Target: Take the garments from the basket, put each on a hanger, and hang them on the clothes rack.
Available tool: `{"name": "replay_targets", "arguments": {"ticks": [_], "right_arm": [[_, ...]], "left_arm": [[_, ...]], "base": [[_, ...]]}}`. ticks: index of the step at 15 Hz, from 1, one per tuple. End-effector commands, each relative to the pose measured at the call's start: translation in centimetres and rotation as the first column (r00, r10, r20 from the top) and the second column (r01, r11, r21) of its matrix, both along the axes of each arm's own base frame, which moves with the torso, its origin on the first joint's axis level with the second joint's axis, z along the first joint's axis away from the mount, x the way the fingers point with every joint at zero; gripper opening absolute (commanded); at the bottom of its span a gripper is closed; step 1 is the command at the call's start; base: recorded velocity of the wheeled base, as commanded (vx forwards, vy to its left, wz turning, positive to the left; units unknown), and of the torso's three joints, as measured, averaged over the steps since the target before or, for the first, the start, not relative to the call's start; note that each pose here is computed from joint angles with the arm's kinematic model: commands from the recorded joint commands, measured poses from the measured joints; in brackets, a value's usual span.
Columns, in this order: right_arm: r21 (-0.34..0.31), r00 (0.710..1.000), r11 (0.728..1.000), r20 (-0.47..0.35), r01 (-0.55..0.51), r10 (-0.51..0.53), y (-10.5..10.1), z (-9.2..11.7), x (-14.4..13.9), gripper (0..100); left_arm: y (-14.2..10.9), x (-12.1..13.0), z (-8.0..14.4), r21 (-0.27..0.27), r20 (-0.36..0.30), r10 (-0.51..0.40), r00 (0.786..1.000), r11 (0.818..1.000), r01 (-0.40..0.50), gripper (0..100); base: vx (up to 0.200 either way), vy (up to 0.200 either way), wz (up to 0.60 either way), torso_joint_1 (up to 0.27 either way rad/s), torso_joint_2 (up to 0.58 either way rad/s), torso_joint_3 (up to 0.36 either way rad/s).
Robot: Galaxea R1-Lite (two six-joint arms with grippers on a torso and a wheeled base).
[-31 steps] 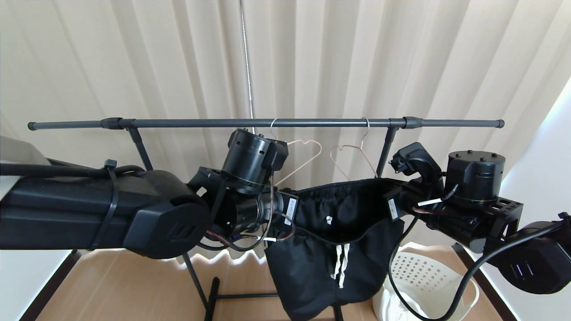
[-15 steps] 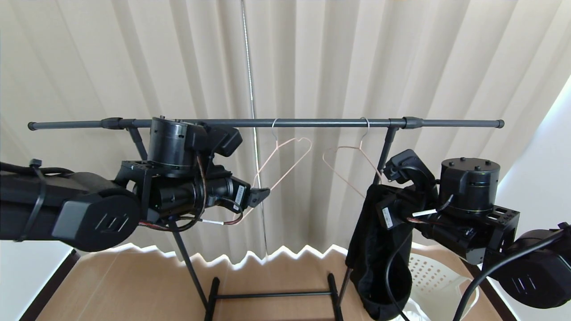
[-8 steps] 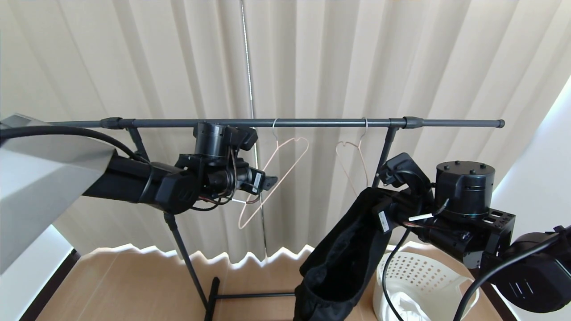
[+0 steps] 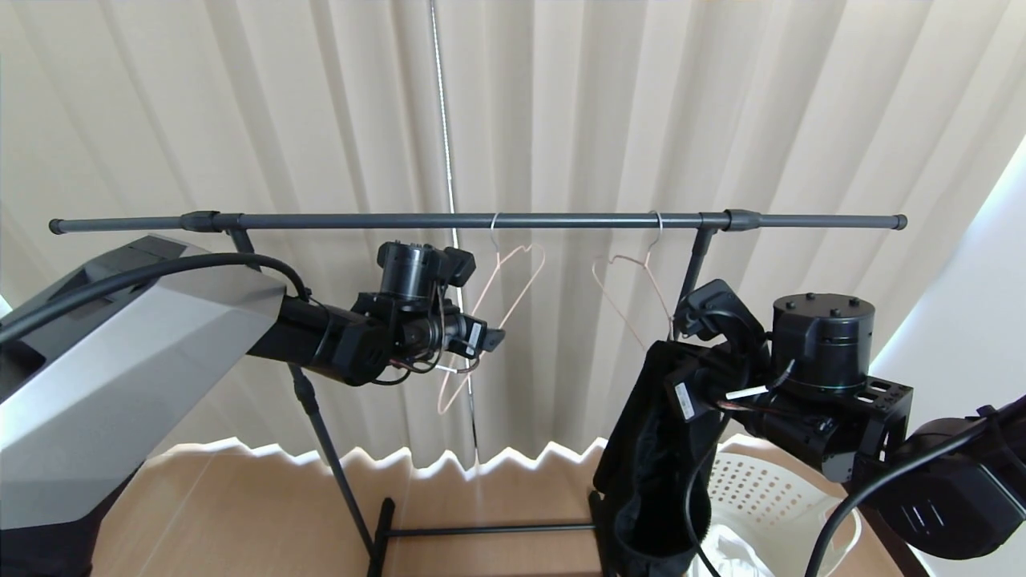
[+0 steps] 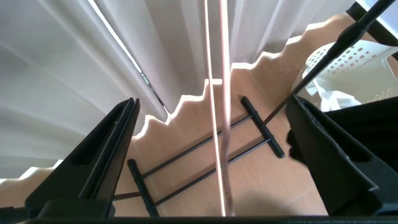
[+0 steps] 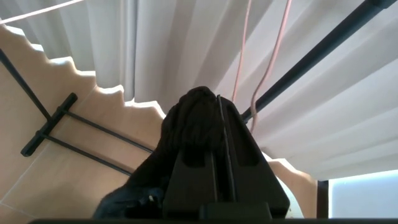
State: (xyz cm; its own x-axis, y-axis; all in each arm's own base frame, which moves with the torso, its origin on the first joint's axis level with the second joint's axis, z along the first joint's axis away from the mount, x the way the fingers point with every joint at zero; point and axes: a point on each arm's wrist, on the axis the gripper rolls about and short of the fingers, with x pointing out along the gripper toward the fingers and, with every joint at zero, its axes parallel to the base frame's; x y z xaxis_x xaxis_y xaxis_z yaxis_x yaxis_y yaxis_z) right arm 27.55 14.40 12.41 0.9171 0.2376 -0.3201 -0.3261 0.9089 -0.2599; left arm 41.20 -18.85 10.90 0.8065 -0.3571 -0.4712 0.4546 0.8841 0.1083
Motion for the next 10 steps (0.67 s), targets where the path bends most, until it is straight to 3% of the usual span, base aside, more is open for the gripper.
{"name": "replay_targets", "arguments": {"ticks": [1, 9, 10], "right_arm": [[-0.002, 1.000, 1.000, -0.005, 0.000, 0.000, 0.07, -0.20, 0.12, 0], [0.000, 1.000, 1.000, -0.001, 0.001, -0.001, 0.00, -0.05, 0.09, 0], [0.001, 1.000, 1.000, 0.001, 0.001, -0.001, 0.01, -0.02, 0.11, 0]], "left_arm": [[-0.30, 0.49, -1.05, 0.004, -0.015, 0.001, 1.000, 1.000, -0.001, 100], [-0.90, 0.80, -1.47, -0.005, -0.017, 0.034, 0.999, 0.999, -0.034, 100], [-0.88, 0.79, -1.40, -0.002, -0.014, 0.042, 0.999, 0.999, -0.042, 0]], "base": [[0.000, 0.000, 0.00, 0.000, 0.00, 0.000], [0.000, 0.000, 0.00, 0.000, 0.00, 0.000], [0.000, 0.000, 0.00, 0.000, 0.00, 0.000]]}}
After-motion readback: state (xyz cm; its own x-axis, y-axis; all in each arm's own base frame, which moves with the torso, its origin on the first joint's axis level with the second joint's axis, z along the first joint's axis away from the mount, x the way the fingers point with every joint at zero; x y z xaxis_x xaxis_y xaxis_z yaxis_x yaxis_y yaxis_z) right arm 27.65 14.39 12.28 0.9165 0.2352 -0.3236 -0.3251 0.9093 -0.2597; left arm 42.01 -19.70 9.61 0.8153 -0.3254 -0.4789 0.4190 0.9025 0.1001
